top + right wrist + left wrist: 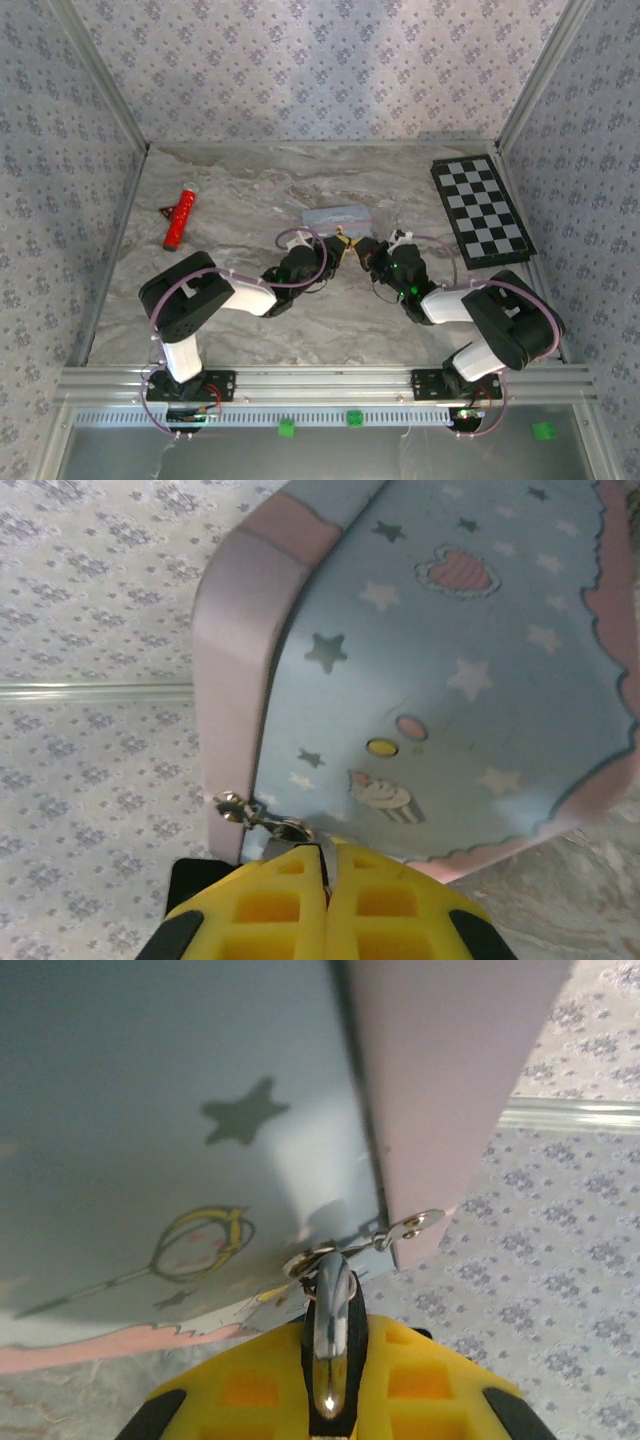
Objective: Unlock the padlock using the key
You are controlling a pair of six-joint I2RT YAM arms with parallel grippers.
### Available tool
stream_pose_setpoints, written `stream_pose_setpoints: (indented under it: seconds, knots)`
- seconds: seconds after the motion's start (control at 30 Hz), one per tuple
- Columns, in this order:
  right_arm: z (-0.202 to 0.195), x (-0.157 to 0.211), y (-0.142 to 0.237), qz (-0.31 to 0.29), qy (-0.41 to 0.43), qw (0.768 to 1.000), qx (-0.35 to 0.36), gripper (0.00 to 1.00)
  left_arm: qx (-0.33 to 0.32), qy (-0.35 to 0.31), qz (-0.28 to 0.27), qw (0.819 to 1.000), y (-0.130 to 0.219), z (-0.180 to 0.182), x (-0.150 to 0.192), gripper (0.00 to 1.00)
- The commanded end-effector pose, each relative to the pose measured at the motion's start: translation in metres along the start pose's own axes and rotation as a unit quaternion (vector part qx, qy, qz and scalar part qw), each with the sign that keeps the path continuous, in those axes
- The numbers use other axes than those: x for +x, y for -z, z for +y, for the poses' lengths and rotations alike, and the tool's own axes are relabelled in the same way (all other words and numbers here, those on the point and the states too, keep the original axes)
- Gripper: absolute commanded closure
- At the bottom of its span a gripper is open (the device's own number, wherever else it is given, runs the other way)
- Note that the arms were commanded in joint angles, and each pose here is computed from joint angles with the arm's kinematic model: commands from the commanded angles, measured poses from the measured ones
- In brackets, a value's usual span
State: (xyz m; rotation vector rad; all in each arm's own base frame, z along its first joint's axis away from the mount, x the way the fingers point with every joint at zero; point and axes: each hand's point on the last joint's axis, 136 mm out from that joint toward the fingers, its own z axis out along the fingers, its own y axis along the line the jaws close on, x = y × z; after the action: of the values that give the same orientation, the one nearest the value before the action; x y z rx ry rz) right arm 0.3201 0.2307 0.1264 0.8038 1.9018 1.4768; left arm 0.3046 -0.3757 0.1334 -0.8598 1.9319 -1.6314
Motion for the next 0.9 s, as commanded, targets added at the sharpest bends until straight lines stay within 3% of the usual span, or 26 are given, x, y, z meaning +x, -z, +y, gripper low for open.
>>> stream_pose_setpoints:
  seconds: [0.0, 0.13, 0.3, 0.53, 0.6, 0.7, 0.87]
  knots:
    - [0.061, 0.056, -0.005, 0.135, 0.023, 0.986, -0.100, 1.00, 0.127, -0.005, 0.229, 0.965, 0.016, -0.078, 0.117, 1.00]
    - [0.065, 0.059, -0.004, 0.134, 0.047, 0.986, -0.091, 1.00, 0.117, -0.007, 0.228, 0.966, 0.016, -0.072, 0.117, 1.00]
    - [0.055, 0.036, 0.006, 0.112, 0.046, 0.990, -0.077, 1.00, 0.085, -0.020, 0.214, 0.973, 0.017, -0.059, 0.109, 1.00]
    - [0.034, 0.024, 0.033, 0.107, 0.136, 0.985, 0.015, 0.51, -0.015, -0.027, 0.165, 0.986, 0.016, -0.002, 0.064, 1.00]
    - [0.029, 0.022, 0.043, 0.109, 0.165, 0.979, 0.039, 0.41, -0.028, -0.034, 0.153, 0.987, 0.017, 0.008, 0.054, 1.00]
    - [0.017, 0.021, 0.053, 0.121, 0.182, 0.974, 0.059, 0.38, -0.039, -0.040, 0.145, 0.988, 0.018, 0.016, 0.044, 1.00]
    - [0.001, 0.024, 0.063, 0.152, 0.205, 0.963, 0.081, 0.40, -0.056, -0.054, 0.139, 0.987, 0.021, 0.023, 0.037, 1.00]
